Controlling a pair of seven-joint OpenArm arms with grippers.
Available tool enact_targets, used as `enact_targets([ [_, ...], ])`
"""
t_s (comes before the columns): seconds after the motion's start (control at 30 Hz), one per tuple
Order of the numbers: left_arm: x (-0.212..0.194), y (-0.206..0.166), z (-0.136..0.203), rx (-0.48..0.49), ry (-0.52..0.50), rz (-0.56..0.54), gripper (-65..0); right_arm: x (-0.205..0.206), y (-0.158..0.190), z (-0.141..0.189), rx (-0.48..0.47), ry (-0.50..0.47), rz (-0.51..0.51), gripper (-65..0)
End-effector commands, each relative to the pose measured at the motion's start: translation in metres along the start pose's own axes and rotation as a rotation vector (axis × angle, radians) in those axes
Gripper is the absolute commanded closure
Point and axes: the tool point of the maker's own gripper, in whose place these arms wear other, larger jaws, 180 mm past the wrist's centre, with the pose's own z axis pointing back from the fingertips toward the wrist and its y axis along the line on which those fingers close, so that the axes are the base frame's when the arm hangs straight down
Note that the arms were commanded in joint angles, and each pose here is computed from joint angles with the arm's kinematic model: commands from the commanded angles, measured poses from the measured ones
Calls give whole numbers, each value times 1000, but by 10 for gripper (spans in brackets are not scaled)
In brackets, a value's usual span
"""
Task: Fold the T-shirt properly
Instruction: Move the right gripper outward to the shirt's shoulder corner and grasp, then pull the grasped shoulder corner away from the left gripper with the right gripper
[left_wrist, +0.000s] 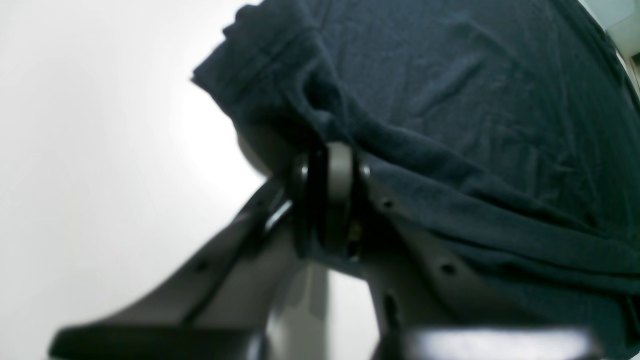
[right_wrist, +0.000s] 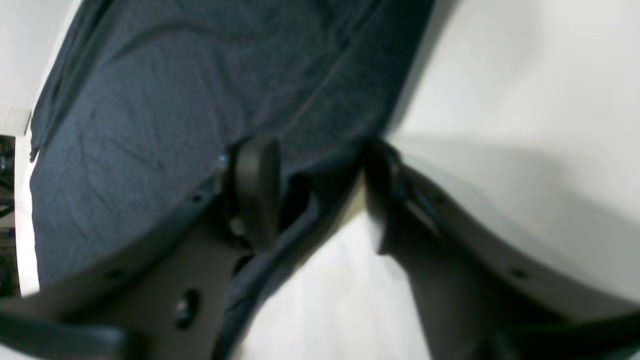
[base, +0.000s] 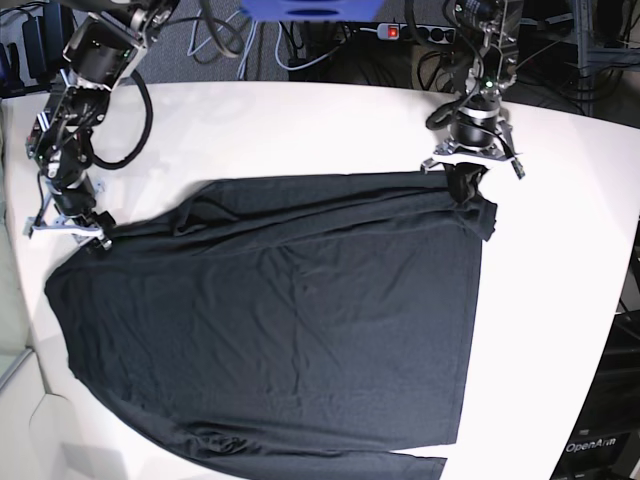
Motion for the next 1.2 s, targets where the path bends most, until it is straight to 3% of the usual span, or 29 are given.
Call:
enact_targets([
  [0.0, 2, 0, 1, 2, 0, -4, -39, 1, 0, -1, -12, 17, 12, -203],
  [0.47, 10, -3, 1, -8, -22, -3, -39, 2, -3, 1, -19, 25, 25, -31],
  [1.17, 28, -6, 1, -29, -54, -25, -39, 23, -6, 30, -29, -42, 114, -23],
])
